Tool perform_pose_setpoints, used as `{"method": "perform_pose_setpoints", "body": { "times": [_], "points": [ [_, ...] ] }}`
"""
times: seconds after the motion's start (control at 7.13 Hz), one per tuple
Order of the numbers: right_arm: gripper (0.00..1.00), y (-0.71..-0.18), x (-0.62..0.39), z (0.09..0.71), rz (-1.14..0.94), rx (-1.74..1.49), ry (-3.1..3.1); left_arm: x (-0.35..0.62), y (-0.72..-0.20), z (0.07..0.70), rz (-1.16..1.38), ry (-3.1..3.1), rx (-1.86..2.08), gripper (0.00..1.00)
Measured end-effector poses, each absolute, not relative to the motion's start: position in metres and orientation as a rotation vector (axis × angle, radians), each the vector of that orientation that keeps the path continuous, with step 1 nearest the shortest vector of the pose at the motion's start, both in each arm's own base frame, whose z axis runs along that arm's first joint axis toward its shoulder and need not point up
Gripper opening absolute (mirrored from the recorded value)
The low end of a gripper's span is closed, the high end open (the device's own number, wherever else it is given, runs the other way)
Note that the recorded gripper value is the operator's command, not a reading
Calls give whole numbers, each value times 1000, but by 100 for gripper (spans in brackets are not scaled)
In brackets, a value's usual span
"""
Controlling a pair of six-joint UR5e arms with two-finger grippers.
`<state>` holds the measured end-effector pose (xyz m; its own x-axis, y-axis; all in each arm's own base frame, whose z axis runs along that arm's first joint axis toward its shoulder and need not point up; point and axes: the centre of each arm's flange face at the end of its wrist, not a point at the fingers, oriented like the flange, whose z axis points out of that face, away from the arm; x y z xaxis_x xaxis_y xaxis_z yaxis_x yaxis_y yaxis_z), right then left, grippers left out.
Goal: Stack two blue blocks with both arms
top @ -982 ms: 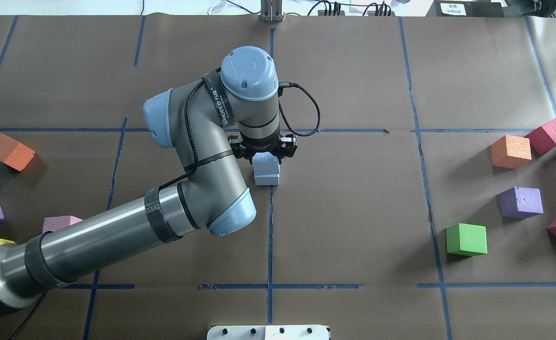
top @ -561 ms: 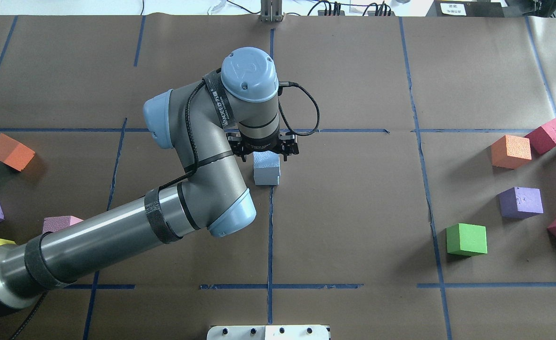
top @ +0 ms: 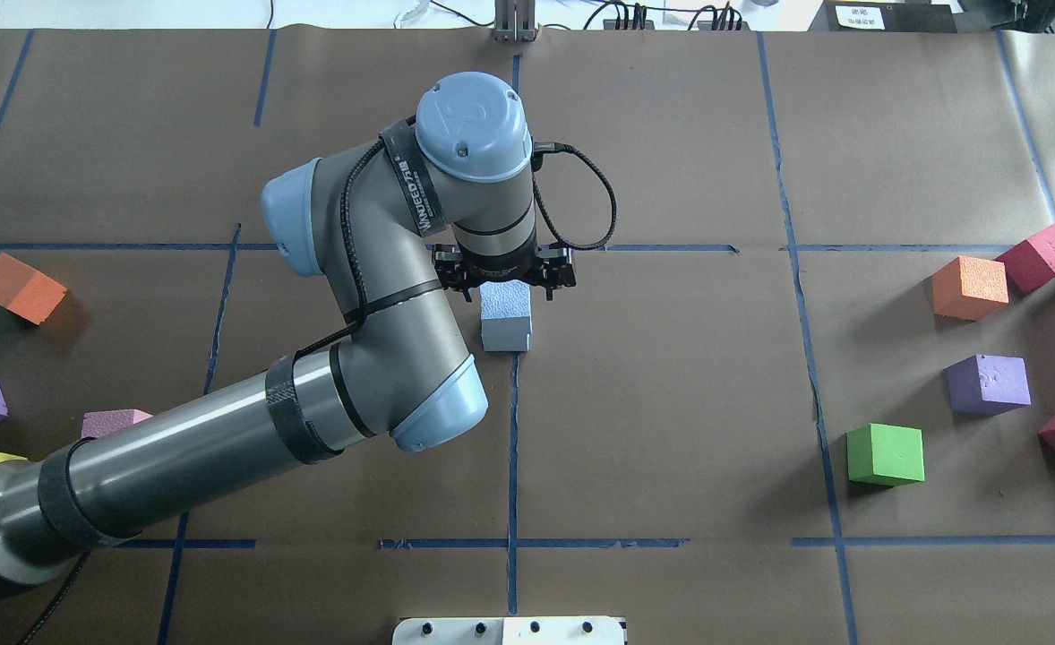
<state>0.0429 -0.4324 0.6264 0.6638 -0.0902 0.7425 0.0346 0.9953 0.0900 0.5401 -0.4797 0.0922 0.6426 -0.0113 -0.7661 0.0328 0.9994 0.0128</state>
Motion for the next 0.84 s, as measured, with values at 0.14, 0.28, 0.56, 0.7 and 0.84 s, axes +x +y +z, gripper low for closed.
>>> {"method": "perform_pose_setpoints", "body": {
  "times": [0.14, 0.28, 0.56, 0.7, 0.84],
  "points": [
    [100, -432, 43, 634, -66, 57, -847, 512, -483, 84, -41, 876, 9, 100],
    [100, -430, 44, 642, -56, 43, -856, 480, -489, 84, -40, 874, -4, 100],
    [100, -433, 52, 641, -36, 53, -865, 400, -506, 124, 17, 832, 30, 100],
    [100, -435, 55, 639, -32, 61, -866, 349, -518, 165, 60, 806, 57, 100],
    [100, -436, 56, 637, -30, 66, -866, 298, -529, 207, 110, 776, 87, 100]
  ]
}}
